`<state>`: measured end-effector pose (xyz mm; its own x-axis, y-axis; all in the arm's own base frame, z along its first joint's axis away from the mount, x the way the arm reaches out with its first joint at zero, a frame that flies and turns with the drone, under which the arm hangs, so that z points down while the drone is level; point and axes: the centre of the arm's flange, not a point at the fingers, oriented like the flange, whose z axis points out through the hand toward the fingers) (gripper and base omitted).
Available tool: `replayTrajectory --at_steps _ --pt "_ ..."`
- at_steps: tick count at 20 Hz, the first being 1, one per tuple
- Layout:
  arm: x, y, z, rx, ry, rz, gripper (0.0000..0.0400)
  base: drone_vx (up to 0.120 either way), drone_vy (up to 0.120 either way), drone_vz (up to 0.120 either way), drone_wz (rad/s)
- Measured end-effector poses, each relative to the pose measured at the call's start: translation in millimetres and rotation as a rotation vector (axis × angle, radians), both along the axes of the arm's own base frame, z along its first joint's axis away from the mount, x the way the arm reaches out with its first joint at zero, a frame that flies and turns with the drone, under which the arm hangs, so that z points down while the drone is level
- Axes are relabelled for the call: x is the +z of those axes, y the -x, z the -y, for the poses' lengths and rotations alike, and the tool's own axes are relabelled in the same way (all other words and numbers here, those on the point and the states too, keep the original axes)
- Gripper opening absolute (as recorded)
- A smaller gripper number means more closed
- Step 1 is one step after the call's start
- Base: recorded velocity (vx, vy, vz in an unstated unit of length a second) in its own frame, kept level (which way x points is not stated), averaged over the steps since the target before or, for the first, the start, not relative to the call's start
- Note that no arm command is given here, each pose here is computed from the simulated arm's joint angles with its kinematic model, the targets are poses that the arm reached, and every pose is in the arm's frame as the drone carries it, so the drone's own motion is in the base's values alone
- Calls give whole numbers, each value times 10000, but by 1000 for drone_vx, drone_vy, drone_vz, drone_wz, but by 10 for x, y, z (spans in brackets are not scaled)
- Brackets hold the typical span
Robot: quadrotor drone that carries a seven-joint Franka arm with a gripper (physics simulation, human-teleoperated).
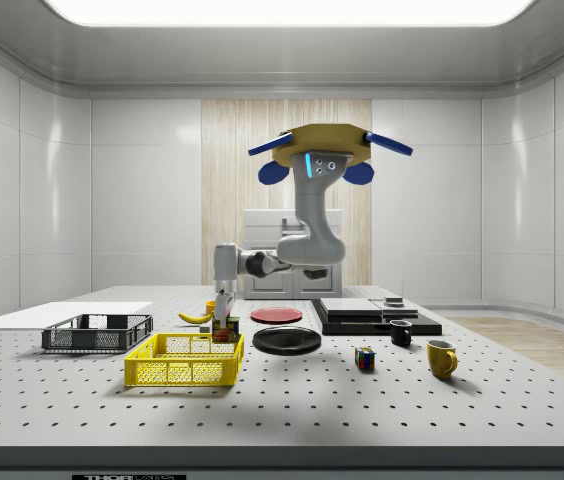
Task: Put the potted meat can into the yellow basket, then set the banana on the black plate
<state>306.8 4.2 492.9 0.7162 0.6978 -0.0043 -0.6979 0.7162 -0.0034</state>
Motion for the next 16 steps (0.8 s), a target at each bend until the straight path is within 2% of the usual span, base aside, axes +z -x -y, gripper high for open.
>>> replayTrajectory --at_steps 6,12,14,16 --pt "0 0 0 1 0 0 290 120 0 0 0" --pt "0 0 0 2 0 -1 290 120 0 -120 0" --pt "0 0 0 2 0 -1 290 120 -80 0 0" --pt "7 0 0 2 0 -1 290 20 0 0 0"
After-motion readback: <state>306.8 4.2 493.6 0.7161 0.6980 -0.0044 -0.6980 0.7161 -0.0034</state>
